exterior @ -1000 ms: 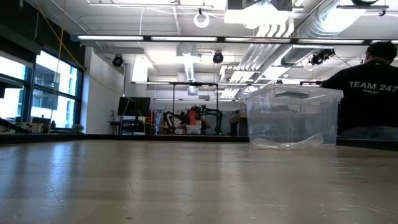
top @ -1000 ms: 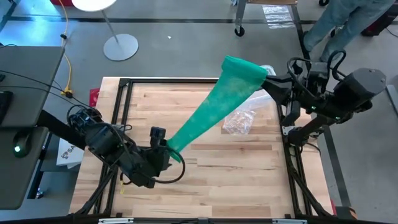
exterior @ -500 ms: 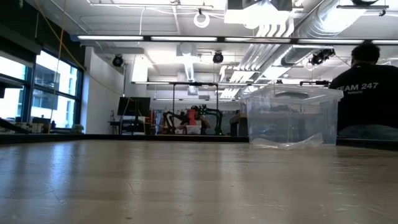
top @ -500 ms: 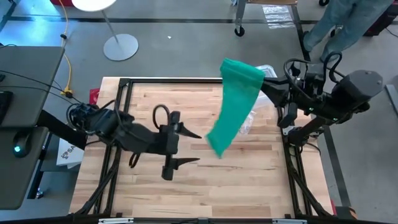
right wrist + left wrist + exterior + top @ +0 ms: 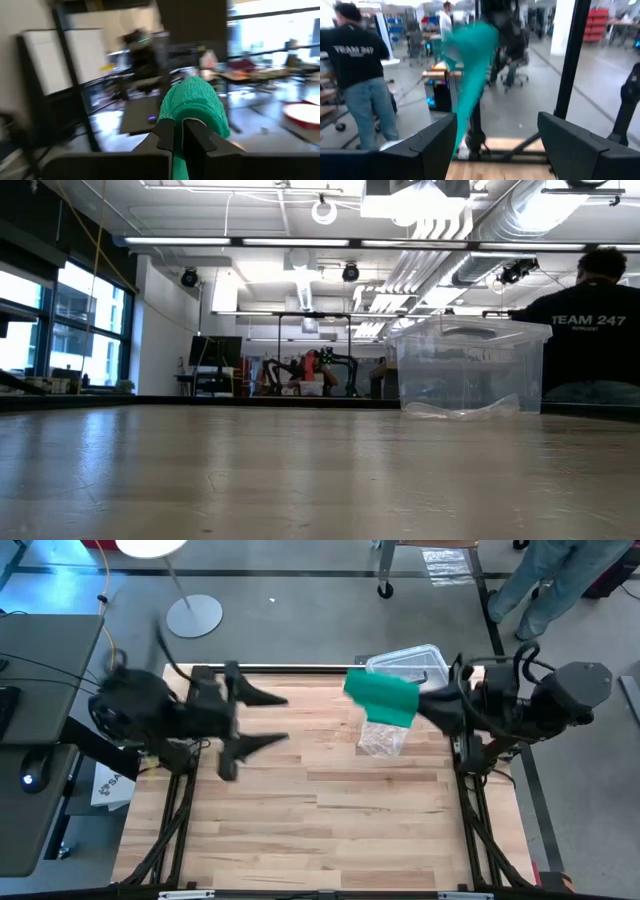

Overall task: Roll bandage
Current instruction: Roll the green bandage

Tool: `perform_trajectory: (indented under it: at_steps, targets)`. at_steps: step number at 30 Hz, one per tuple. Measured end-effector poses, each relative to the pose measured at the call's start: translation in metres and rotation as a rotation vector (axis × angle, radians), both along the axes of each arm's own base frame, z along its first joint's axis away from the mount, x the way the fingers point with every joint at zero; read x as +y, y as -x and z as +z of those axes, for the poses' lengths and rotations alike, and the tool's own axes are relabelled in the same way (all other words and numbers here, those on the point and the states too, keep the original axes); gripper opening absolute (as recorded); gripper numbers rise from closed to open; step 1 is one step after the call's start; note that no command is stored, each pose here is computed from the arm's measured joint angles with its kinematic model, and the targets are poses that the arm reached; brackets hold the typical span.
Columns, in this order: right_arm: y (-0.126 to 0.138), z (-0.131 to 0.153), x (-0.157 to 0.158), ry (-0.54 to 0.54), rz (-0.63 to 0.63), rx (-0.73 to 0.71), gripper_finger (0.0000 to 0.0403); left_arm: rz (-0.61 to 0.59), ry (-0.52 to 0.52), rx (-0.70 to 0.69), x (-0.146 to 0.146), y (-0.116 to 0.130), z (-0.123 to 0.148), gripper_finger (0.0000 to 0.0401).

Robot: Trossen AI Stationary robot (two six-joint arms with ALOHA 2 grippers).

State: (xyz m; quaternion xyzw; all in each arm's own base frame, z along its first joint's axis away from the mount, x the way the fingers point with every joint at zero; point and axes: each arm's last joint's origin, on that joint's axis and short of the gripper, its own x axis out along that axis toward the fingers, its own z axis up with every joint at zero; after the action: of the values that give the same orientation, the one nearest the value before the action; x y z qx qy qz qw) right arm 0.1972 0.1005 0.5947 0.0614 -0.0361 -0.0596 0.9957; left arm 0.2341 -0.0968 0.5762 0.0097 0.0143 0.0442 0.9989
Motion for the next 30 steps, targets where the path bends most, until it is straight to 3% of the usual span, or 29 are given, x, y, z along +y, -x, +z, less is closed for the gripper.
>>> perform_trajectory:
  at_steps: [5, 11, 17, 21, 30]
  targets:
    - [-0.01, 0.002, 0.014, 0.005, 0.258, -0.053, 0.0007, -0.122, -0.107, -0.106, 0.003, 0.012, 0.015, 0.0243]
    - [-0.02, 0.011, 0.023, -0.013, 0.518, -0.198, 0.0007, -0.193, -0.38, -0.167, -0.024, -0.019, 0.008, 0.0209]
    - [-0.025, 0.011, 0.02, -0.073, 0.532, -0.201, 0.0007, -0.095, -0.545, -0.169, -0.042, -0.048, -0.004, 0.0187]
    - [-0.026, 0.011, 0.018, -0.107, 0.52, -0.193, 0.0007, -0.019, -0.657, -0.19, -0.051, -0.053, -0.003, 0.0172]
    - [-0.03, 0.008, 0.017, -0.125, 0.426, -0.177, 0.0007, -0.004, -0.672, -0.209, -0.052, -0.051, 0.0, 0.0134]
